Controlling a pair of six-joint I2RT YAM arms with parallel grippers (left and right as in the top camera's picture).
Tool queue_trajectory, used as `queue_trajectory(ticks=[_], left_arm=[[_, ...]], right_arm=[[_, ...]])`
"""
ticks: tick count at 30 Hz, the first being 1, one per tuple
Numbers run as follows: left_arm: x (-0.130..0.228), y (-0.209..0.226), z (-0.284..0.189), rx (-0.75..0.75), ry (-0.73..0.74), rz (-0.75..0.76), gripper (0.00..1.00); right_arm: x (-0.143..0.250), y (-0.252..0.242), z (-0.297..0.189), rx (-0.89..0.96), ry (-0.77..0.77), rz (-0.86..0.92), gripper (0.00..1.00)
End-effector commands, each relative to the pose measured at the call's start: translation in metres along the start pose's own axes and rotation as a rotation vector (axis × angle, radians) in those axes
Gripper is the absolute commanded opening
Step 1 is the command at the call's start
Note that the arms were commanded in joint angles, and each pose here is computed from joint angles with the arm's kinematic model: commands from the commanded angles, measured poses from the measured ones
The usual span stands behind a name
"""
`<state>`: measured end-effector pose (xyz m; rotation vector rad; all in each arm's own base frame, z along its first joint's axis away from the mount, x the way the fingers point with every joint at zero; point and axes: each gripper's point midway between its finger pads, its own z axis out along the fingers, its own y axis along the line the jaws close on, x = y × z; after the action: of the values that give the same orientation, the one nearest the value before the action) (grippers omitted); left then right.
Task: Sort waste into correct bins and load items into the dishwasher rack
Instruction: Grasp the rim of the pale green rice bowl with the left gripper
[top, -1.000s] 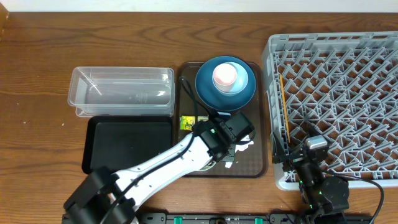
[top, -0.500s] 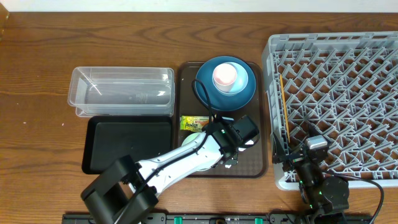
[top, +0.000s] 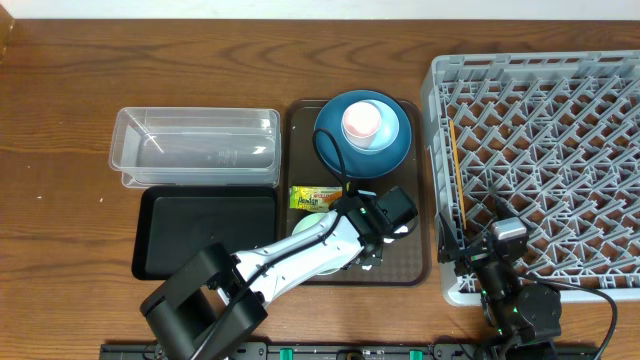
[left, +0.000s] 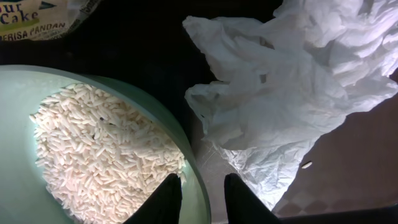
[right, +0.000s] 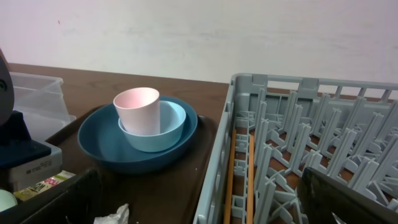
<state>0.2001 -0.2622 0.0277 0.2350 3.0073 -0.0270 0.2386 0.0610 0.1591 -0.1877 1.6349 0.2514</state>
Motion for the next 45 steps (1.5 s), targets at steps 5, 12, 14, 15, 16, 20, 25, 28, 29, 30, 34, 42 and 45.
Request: queue_trajectory(ticks=[5, 12, 14, 15, 16, 20, 25, 28, 29, 30, 34, 42, 45], left_arm=[[-0.0009, 0.0094, 0.0072, -0.053, -0.018, 0.003, 0.22], [-0.0002, 0.0101, 0.0078, -0.055, -0.016, 0.004, 0.22], [-0.0003, 0.0103, 0.0078, -0.056, -0.017, 0.004, 0.22], [-0.0012, 0.0111, 0.0078, -0.06, -0.022, 0.003, 0.22], [-0.0018, 0.0118, 0.0077, -0.065, -0.026, 0.004, 0.22], [-0.0024, 0.0123, 0.0076, -0.068, -0.03, 0.004, 0.22], [-0.0024, 0.0123, 0.0076, -0.068, -0.03, 0.004, 0.22], [-0.0024, 0.0124, 0.0076, -0.068, -0.029, 0.004, 0.22], [-0.0024, 0.0124, 0.0076, -0.068, -0.029, 0.004, 0.22], [-0.0024, 0.0124, 0.0076, -0.068, -0.029, 0.004, 0.22], [-0.0024, 0.0124, 0.0076, -0.068, -0.029, 0.004, 0.22], [-0.0019, 0.0123, 0.0076, -0.068, -0.028, 0.005, 0.22], [-0.0013, 0.0128, 0.0076, -0.07, -0.026, 0.005, 0.22]], right_arm=[[0.0019, -0.0007, 0.0002, 0.005, 0.004, -0.008, 0.99], [0.0018, -0.0007, 0.0002, 0.005, 0.003, -0.008, 0.99], [0.0018, -0.0006, 0.0002, 0.004, 0.003, -0.008, 0.99], [0.0019, -0.0007, 0.0002, 0.005, 0.004, -0.008, 0.99], [0.0018, -0.0006, 0.0002, 0.004, 0.003, -0.008, 0.99], [0.0018, -0.0007, 0.0002, 0.005, 0.003, -0.008, 0.99], [0.0018, -0.0006, 0.0002, 0.004, 0.003, -0.008, 0.99], [0.0018, -0.0006, 0.0002, 0.004, 0.003, -0.008, 0.99], [0.0018, -0.0006, 0.0002, 0.004, 0.003, -0.008, 0.99], [0.0018, -0.0007, 0.0002, 0.005, 0.003, -0.008, 0.99], [0.0019, -0.0006, 0.0002, 0.004, 0.004, -0.008, 0.99], [0.0018, -0.0007, 0.0002, 0.005, 0.003, -0.008, 0.99], [0.0018, -0.0006, 0.0002, 0.004, 0.003, -0.008, 0.99]])
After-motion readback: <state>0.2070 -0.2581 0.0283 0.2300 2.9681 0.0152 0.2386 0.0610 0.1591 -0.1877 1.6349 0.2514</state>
